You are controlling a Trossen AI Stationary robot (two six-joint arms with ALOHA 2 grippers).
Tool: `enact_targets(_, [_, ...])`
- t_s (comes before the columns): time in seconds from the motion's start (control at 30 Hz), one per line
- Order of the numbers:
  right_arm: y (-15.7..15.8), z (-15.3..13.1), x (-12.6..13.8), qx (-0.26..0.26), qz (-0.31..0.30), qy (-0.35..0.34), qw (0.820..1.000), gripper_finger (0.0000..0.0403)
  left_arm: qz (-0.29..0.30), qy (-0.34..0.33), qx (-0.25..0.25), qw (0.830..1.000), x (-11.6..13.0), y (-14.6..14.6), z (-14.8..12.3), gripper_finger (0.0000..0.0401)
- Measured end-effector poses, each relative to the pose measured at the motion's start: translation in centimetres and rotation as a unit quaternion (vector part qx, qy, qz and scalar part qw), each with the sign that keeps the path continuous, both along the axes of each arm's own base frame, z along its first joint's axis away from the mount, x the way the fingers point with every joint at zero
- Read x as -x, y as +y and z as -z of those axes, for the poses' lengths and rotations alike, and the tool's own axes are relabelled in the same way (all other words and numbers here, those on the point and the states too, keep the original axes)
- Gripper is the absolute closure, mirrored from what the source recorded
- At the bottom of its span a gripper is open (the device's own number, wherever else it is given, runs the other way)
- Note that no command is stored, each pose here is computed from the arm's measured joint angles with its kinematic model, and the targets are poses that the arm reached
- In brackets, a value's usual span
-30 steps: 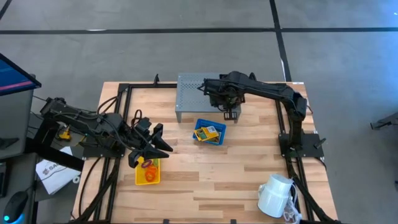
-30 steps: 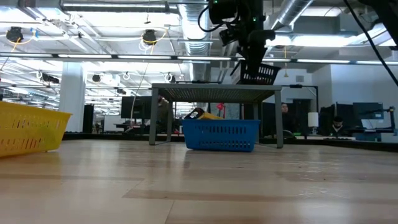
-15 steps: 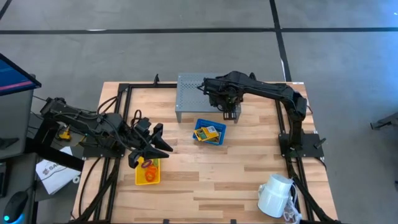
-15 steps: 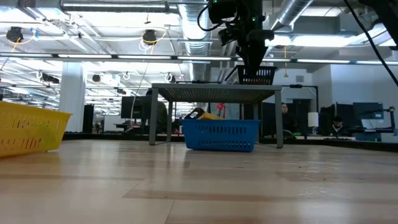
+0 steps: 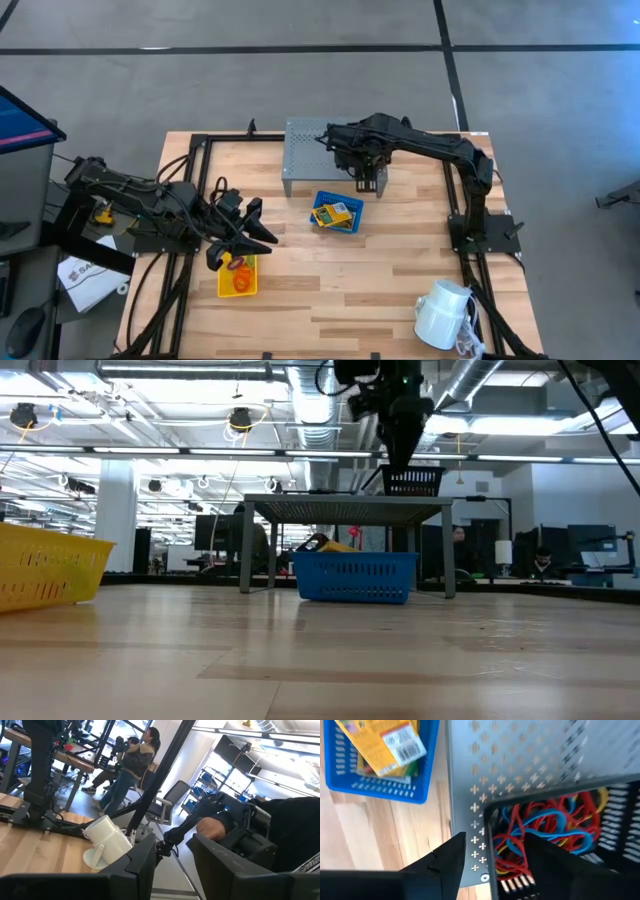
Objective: Pick & Place Office Desk Supplies
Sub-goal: Put the blue bin filled with crayon boxes on the shelf
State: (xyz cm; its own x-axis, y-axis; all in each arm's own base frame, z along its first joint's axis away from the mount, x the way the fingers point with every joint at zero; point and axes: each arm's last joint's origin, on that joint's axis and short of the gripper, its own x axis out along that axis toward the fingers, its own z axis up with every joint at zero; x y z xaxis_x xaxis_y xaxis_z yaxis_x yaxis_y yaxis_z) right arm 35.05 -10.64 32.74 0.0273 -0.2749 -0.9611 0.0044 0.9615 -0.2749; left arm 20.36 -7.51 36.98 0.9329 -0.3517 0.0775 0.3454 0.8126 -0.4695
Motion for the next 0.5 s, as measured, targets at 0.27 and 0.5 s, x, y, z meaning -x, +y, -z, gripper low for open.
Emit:
enact_targets(0.27, [2.1,-3.2,-0.3,0.01,-0.02,-0.047,0.999,0.0227,-0.001,-0.003,-0.007,1.0,0.0,0.0,0.0,0.0278])
enact_targets(0.5, [6.8,-4.5,-0.9,-0.002,-0.087,-0.071,0.994,0.023,-0.001,0.001,-0.009,1.0,0.0,0.0,0.1,0.0278])
